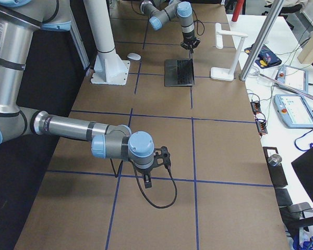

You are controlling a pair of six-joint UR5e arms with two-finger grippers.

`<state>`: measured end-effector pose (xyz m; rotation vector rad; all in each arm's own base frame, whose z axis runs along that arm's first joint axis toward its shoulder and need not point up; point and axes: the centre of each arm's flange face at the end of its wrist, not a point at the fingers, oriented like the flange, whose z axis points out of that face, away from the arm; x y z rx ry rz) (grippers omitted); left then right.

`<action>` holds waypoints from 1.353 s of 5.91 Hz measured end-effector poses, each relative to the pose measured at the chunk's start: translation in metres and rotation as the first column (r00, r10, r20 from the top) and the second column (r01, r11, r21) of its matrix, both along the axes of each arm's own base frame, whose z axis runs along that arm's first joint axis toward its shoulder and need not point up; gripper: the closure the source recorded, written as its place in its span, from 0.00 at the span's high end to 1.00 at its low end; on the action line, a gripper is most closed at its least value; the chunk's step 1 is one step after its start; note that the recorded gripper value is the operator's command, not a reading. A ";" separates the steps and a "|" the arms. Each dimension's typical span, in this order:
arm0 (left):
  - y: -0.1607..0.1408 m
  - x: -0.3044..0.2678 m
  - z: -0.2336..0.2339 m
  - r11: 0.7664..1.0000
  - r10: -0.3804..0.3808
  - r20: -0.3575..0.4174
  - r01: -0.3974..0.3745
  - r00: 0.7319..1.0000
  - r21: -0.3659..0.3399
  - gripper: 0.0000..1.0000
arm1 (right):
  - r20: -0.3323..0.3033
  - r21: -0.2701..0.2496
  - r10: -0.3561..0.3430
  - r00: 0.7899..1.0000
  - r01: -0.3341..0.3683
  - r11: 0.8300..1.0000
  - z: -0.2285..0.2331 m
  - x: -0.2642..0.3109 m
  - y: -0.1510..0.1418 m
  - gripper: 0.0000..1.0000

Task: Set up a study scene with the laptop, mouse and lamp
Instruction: 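Lower the laptop in front of the white lamp and release with left gripper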

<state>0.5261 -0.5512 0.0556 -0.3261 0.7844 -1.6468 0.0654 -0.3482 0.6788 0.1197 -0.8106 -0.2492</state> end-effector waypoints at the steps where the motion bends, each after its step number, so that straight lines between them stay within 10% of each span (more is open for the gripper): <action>1: -0.008 0.001 0.000 1.000 -0.004 0.003 0.004 1.000 0.026 0.09 | 0.002 0.000 0.000 1.000 0.000 1.000 0.000 0.000 0.000 1.00; 3: -0.022 0.000 -0.002 0.997 0.007 0.003 -0.007 1.000 0.071 0.62 | 0.002 -0.005 0.000 1.000 0.000 1.000 0.001 0.000 0.000 1.00; 4: -0.032 -0.003 -0.001 0.995 0.013 0.000 -0.013 1.000 0.096 0.72 | 0.002 -0.006 -0.001 1.000 0.001 1.000 0.002 0.000 0.001 1.00; 8: -0.058 -0.025 -0.012 0.985 0.068 -0.027 -0.063 0.997 0.161 0.72 | 0.076 -0.020 0.013 0.997 -0.011 1.000 -0.003 -0.005 0.000 1.00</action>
